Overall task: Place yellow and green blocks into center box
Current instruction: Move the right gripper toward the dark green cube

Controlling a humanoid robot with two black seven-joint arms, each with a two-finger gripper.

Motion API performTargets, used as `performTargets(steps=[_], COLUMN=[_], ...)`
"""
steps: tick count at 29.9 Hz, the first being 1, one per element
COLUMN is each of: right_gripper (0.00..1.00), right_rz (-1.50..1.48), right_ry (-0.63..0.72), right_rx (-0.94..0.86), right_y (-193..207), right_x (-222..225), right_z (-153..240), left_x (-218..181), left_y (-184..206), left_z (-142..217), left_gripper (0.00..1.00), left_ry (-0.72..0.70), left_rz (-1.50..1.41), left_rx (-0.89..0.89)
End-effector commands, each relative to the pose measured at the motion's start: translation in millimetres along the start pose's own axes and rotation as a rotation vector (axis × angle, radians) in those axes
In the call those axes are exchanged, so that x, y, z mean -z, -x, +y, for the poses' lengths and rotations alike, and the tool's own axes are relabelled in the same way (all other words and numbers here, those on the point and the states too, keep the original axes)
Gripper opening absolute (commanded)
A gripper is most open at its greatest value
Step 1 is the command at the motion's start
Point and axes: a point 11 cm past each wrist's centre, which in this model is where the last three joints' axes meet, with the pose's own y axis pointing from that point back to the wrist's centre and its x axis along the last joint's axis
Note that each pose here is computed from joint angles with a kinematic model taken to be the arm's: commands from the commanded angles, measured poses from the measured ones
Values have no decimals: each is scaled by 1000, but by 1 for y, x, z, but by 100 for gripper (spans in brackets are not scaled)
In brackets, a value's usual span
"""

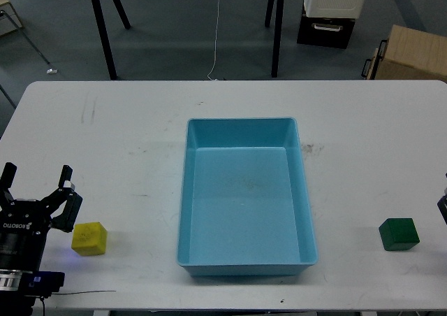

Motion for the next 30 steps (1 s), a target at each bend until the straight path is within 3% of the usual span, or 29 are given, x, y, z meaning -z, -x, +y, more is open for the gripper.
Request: performTargets(steps=[1,8,10,16,23,30], right_gripper=[100,100,100,100,100,100], right_rz=[-9,91,246,723,1303,1882], right_ry=[-30,49,158,562,918,1353], right_rx=[-8,-35,-90,-37,23,127], right_y=[-4,2,6,36,67,67], right_x=[3,8,11,3,-5,-33], right_z=[3,-21,-37,-84,-137,-150], left_x=[0,-2,-2,-1,2,3], left_y=[0,1,3,7,12,10], left_z=[0,-3,-7,-16,-25,-24], left_gripper=[100,100,100,100,100,100], left_ry=[2,8,8,1,-10,-14], left_rz=[-1,-5,-6,-5,-4,-1], left_rx=[1,7,19,44,70,63])
